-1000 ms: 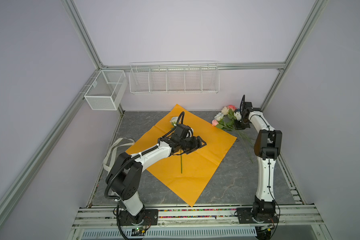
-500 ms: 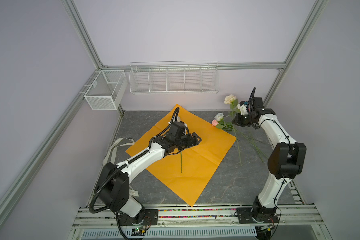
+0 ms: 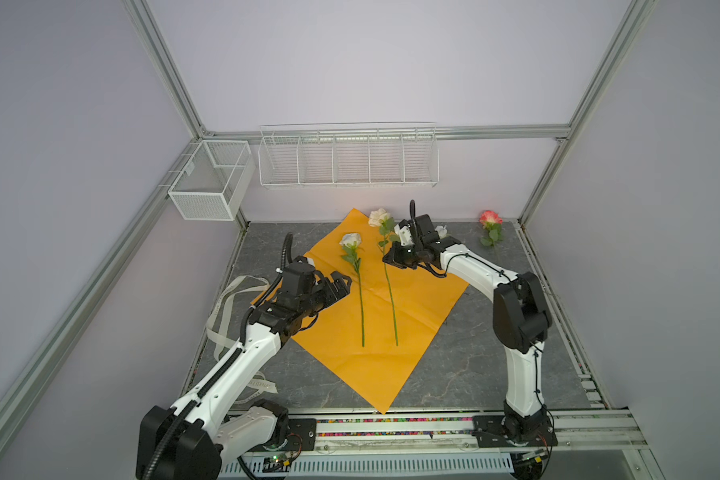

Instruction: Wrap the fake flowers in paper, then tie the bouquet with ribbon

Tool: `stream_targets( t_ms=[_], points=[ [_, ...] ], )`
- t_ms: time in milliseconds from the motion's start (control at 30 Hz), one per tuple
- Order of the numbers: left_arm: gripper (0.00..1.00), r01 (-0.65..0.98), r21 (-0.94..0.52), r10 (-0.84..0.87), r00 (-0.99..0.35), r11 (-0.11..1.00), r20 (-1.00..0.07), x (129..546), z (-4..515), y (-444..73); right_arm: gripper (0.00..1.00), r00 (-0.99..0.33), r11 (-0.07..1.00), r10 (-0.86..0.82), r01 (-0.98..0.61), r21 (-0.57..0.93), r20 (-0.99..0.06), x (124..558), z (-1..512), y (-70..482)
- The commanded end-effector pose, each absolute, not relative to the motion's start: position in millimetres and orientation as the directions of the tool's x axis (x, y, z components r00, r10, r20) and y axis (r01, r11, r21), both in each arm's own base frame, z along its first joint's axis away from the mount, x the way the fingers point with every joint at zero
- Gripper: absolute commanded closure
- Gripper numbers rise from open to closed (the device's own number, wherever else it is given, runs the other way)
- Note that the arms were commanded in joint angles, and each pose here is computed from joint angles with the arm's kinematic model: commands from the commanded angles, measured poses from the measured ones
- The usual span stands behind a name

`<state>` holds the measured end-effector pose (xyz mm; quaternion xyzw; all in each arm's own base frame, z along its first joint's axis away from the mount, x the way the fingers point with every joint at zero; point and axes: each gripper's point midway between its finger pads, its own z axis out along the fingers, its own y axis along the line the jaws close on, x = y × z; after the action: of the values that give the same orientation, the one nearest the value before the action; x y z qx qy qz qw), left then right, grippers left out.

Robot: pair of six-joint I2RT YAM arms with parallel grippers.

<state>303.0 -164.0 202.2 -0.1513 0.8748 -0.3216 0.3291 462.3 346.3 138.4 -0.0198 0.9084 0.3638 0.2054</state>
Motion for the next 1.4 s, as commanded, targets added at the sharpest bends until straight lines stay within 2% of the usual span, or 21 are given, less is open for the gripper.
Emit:
stream_targets(
  t_ms=[0, 200, 333, 433, 567, 633, 733, 900, 1167, 1367],
  points=[
    [0.0, -0.097, -0.636, -0.493, -0.723, 0.765, -0.483, 292, 194, -146, 0.9, -0.907, 0.74, 0.189, -0.121, 0.662, -0.377, 484, 128, 361],
    [0.01, -0.113, -0.646, -0.506, -0.727, 0.755, -0.465, 282, 186, -142, 0.89, -0.929, 0.757, 0.135, -0.129, 0.641, -0.345, 494, 96, 381],
    [0.0, -0.101, -0.656, -0.501, -0.734, 0.748, -0.459, 283, 185, -146, 0.86, -0.953, 0.787, 0.088, -0.112, 0.606, -0.29, 488, 66, 383],
    [0.0, -0.084, -0.673, -0.494, -0.747, 0.734, -0.445, 286, 186, -154, 0.82, -0.964, 0.77, 0.062, -0.117, 0.627, -0.257, 479, 62, 389],
    [0.0, -0.061, -0.702, -0.482, -0.769, 0.71, -0.42, 293, 188, -167, 0.64, -0.958, 0.737, 0.034, -0.167, 0.654, -0.283, 476, 92, 388],
    [0.0, -0.045, -0.725, -0.476, -0.781, 0.688, -0.403, 298, 189, -176, 0.61, -0.946, 0.749, 0.032, -0.19, 0.634, -0.321, 478, 112, 374],
    [0.01, -0.01, -0.737, -0.441, -0.807, 0.676, -0.393, 305, 190, -196, 0.6, -0.921, 0.759, 0.06, -0.208, 0.617, -0.384, 486, 145, 335],
    [0.01, 0.062, -0.723, -0.342, -0.851, 0.688, -0.398, 318, 189, -247, 0.6, -0.877, 0.851, 0.128, -0.142, 0.505, -0.462, 501, 161, 220],
    [0.01, 0.159, -0.737, -0.194, -0.909, 0.657, -0.369, 332, 180, -342, 0.6, -0.876, 0.95, 0.225, 0.099, 0.297, -0.426, 507, 126, 35],
    [0.01, 0.201, -0.759, -0.109, -0.936, 0.619, -0.336, 333, 173, -407, 0.6, -0.887, 0.961, 0.27, 0.221, 0.169, -0.376, 511, 100, -45]
  ],
)
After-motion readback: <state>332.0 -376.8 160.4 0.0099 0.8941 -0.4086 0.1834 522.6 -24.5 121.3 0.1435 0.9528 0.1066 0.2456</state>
